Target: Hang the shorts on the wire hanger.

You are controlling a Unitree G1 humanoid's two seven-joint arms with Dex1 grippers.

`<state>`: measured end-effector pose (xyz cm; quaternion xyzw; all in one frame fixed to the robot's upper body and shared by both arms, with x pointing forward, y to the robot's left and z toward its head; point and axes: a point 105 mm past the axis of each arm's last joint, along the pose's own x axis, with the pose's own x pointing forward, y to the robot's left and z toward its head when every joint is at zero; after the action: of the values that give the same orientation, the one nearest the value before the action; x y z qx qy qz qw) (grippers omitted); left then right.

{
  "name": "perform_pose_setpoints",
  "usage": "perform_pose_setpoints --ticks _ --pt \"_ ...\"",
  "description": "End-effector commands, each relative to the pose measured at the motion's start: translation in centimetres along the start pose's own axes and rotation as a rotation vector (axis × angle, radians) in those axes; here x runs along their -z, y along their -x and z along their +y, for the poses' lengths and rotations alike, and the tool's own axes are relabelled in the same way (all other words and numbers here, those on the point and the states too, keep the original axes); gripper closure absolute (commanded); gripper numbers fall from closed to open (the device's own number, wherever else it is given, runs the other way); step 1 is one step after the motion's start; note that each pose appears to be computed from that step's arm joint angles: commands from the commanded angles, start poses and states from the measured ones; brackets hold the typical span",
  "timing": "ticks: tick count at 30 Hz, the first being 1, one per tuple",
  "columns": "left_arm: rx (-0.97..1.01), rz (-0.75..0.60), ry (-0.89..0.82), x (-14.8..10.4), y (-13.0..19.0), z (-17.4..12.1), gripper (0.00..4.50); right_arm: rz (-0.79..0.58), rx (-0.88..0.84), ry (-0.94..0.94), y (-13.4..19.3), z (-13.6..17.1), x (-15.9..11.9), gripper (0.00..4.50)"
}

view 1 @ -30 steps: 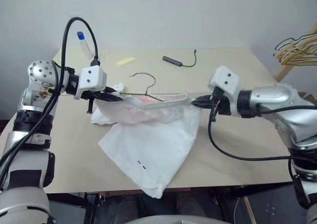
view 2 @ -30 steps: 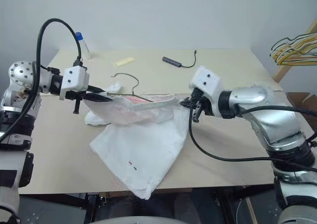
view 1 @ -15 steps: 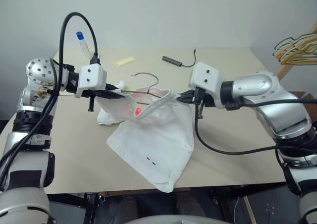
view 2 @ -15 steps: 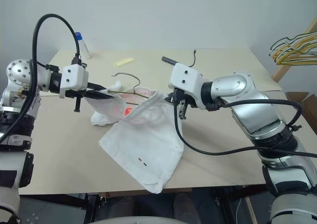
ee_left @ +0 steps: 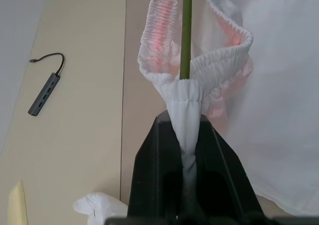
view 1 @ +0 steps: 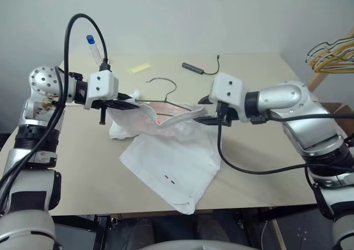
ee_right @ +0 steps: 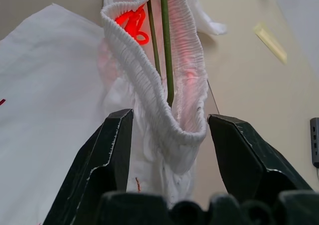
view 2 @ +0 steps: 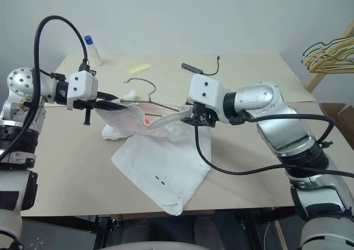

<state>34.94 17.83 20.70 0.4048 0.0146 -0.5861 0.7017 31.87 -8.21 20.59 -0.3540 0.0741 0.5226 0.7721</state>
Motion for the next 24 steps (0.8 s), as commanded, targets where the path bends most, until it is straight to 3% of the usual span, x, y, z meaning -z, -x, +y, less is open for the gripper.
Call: perform_pose_setpoints --ticks 1,9,15,19,24 --pt "-0.048 -0.038 -0.057 -1.7 0.9 1.2 4.50 -0.014 0.042 -0.007 0.6 -1.0 -0.1 1.59" --pt "-0.040 -0.046 -0.063 -2.0 0.9 1.1 4.50 -0.003 0.055 -0.104 0.2 -1.6 1.5 1.59" --pt "-0.046 -0.062 -0.071 -2.4 0.8 1.1 4.50 -0.119 -0.020 -0.209 -0.4 -1.2 0.1 1.59" --pt "-0.049 -0.054 -0.069 -2.2 1.0 1.1 4.50 -0.138 -0.032 -0.242 -0.8 -1.2 -0.1 2.46" --pt "-0.058 -0.052 -0.065 -2.1 1.1 1.1 4.50 -0.128 -0.017 -0.222 -1.1 -1.1 0.1 4.17"
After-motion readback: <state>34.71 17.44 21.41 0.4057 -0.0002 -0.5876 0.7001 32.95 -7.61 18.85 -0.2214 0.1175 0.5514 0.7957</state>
